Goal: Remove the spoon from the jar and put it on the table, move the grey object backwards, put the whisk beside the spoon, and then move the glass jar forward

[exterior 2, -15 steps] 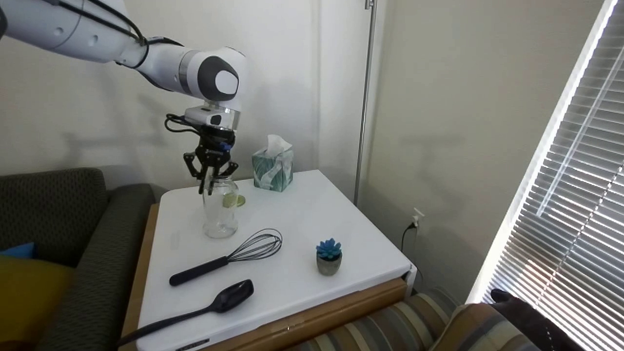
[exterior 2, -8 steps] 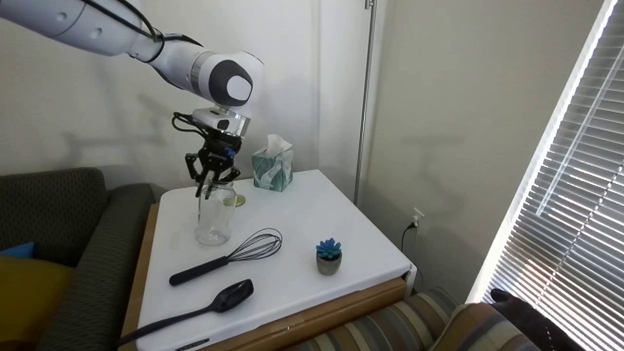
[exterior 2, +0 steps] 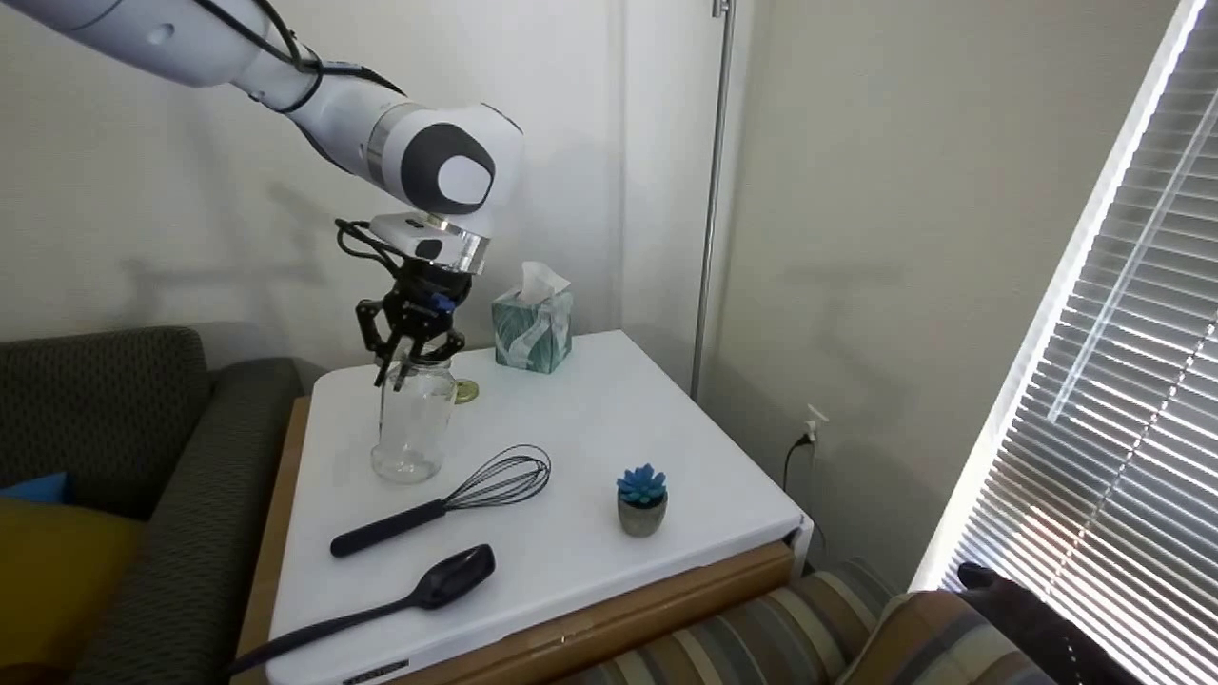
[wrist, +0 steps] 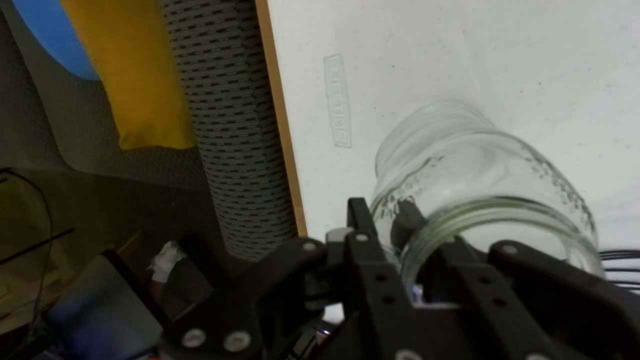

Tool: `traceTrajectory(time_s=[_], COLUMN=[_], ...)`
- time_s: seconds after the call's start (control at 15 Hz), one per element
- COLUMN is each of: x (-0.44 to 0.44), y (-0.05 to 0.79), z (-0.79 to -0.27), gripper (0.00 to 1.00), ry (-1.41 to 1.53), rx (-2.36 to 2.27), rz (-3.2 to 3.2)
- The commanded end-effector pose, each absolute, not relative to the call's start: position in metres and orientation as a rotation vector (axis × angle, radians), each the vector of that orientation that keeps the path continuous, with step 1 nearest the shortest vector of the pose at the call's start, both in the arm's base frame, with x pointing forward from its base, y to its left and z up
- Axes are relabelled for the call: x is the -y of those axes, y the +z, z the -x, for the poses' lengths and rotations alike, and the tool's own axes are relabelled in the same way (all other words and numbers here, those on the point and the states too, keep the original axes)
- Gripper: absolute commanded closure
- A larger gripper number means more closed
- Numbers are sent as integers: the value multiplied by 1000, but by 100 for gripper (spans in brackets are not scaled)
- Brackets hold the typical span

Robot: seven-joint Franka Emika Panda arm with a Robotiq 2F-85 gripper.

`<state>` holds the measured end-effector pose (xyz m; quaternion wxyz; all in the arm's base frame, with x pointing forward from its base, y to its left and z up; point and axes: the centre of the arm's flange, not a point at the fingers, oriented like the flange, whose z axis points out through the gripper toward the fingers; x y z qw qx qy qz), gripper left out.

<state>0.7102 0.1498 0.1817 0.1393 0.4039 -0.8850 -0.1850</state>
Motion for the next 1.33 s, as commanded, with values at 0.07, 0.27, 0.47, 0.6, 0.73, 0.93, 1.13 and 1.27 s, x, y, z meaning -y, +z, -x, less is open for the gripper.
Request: traceTrajectory(time_s=[0.07,0.27,0.47,0.6,0.73,0.93,1.13,1.27], x=[-158,-169,-179,-184,-185,-176,-162,-156], y=[182,181,180,181,182,183,184,183], z=[-663,-650,-636,-627,-619,-626,-628,-631], gripper=[95,95,95,95,95,95,95,95], ry=[-537,-486,-419,-368,-321,-268,-222,-238], rx=[2702,2807,2914,2954,2992,3034,3028,2990], rz=[-1089,-1042,-980,-952,-926,-873,-847,-878])
